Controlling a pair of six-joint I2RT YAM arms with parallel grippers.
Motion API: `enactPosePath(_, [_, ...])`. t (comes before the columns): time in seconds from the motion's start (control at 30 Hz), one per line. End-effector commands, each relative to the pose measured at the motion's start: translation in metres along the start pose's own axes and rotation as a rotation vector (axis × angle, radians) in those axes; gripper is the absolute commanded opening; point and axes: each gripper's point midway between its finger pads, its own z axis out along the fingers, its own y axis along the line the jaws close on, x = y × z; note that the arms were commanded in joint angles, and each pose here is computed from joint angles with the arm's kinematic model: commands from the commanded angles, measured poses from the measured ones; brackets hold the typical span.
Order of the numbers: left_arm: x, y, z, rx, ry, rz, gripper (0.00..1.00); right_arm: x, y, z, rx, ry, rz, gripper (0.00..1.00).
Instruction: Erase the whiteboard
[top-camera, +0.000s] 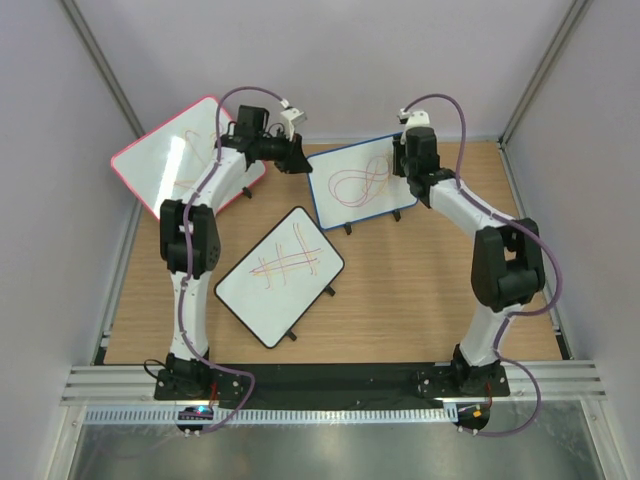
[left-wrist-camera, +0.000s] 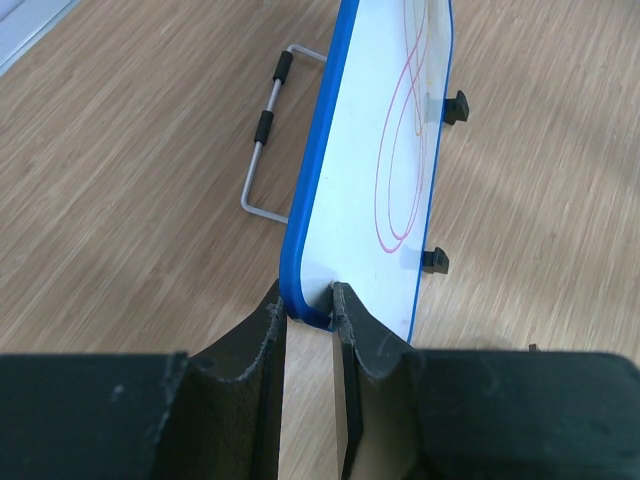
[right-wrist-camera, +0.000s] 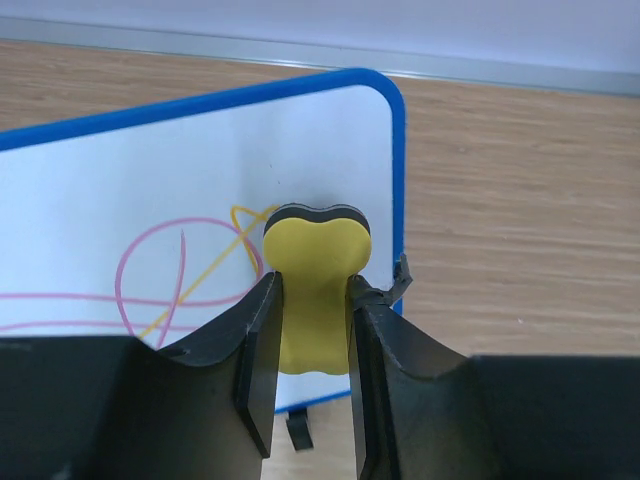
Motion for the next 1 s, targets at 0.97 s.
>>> enactPosePath(0.97, [-0.005, 0.003, -0.006, -0.067, 0.025, 0.123, 0.00, 0.006, 0.135, 0.024, -0.134, -0.136, -0.179, 0.01])
